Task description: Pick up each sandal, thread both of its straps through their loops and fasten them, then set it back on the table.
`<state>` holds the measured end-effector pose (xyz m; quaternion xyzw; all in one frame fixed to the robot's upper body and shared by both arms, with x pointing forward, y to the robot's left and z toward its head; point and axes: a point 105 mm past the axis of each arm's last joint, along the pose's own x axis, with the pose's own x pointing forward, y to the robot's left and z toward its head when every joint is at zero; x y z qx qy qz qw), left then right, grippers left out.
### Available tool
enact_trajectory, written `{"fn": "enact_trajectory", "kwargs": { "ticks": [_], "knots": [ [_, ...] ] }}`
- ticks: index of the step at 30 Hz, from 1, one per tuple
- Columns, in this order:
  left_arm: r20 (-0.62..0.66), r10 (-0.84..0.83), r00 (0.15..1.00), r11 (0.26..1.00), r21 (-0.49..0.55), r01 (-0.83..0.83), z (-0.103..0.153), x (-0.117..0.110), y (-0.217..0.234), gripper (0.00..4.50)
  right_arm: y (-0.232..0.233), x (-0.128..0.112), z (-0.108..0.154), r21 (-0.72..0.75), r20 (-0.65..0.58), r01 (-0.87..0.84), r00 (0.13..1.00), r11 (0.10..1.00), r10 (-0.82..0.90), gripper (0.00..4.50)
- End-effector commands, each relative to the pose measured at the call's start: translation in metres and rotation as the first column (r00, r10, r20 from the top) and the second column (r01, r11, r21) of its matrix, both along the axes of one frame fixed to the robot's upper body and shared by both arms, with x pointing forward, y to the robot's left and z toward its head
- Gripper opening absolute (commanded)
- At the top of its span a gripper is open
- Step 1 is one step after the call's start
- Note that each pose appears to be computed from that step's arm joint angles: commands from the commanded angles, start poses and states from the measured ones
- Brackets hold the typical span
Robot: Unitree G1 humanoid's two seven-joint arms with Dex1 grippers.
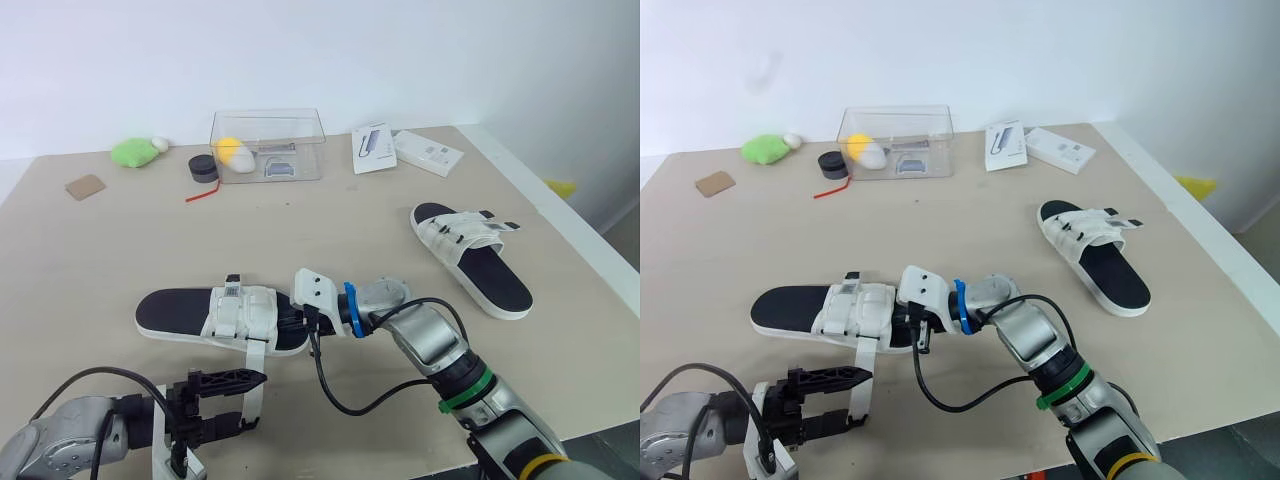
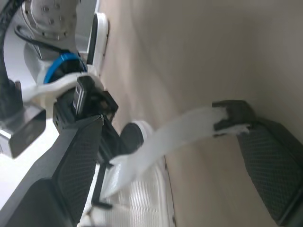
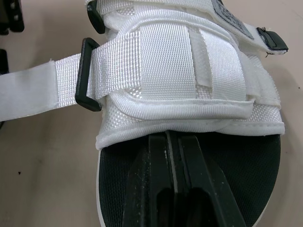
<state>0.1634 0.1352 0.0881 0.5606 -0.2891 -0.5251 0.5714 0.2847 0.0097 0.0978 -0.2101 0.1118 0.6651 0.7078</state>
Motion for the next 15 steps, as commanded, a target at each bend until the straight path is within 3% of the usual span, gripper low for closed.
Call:
{"fn": "enact_trajectory", "kwargs": {
  "ticks": [1,3,10,15],
  "knots": [
    [-0.019,-0.022,1.0,1.0,0.002,0.022,-0.004,-0.004,-0.003,4.24,-0.012,0.0,-0.028,-0.1,-0.065,0.044,0.997,0.994,-0.051,0.0],
    [-0.026,-0.027,0.999,1.0,-0.001,0.027,-0.004,-0.004,-0.005,3.65,-0.013,0.0,-0.029,-0.1,-0.066,0.047,0.996,0.994,-0.054,0.0],
    [-0.065,-0.04,0.997,0.998,-0.044,0.037,-0.002,-0.006,-0.01,0.18,-0.012,0.0,-0.028,-0.095,-0.065,0.049,0.996,0.994,-0.056,0.0],
    [-0.14,-0.015,0.99,0.979,-0.203,-0.014,0.025,-0.001,-0.02,0.07,-0.012,0.0,-0.028,-0.094,-0.069,0.048,0.996,0.994,-0.055,0.0]
  ]
}}
